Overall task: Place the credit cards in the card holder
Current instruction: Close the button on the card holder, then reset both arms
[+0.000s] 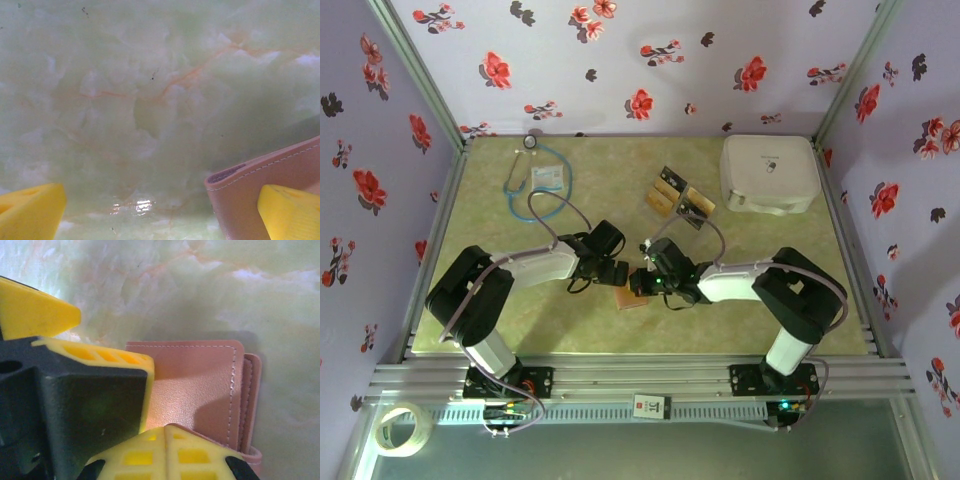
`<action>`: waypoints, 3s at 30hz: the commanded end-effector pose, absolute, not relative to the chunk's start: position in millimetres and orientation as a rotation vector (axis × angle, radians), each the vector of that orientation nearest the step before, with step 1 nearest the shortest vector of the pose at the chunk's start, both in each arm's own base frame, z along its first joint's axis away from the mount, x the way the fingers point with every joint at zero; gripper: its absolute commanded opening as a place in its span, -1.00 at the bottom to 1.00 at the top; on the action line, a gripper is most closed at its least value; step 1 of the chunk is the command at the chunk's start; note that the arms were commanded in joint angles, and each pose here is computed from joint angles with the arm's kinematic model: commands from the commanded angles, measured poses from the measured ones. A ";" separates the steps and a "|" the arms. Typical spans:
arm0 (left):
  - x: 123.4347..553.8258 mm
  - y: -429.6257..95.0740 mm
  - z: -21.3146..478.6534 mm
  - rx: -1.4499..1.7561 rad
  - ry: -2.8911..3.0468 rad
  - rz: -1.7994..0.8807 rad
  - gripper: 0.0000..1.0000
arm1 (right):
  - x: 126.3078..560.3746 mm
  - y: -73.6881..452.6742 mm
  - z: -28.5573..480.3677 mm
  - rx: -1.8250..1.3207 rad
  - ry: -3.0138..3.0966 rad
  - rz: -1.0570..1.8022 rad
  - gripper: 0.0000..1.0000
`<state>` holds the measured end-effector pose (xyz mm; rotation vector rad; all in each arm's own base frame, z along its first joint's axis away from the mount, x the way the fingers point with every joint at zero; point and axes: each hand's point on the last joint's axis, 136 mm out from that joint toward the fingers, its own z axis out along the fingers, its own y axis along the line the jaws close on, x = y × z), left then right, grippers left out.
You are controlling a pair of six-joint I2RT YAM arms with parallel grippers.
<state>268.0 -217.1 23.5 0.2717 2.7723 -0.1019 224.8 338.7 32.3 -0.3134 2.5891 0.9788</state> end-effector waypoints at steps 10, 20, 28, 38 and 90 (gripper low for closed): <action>253.7 -195.3 3.0 0.275 2.834 0.028 0.99 | 173.0 287.0 -40.2 -0.336 2.893 0.632 -1.00; 269.6 -206.3 24.4 0.325 2.807 0.004 0.99 | 199.8 322.6 62.2 -0.404 2.701 0.795 0.02; 314.4 -231.4 135.1 0.320 2.589 -0.236 0.99 | 221.5 275.0 157.1 -0.282 2.491 0.781 0.99; 313.3 -196.8 251.5 0.130 2.157 -0.444 0.99 | 237.5 148.1 199.7 0.053 2.236 0.485 0.99; 400.6 16.4 92.1 -0.044 1.941 0.069 0.99 | 396.4 -30.2 83.2 0.254 1.943 -0.096 0.99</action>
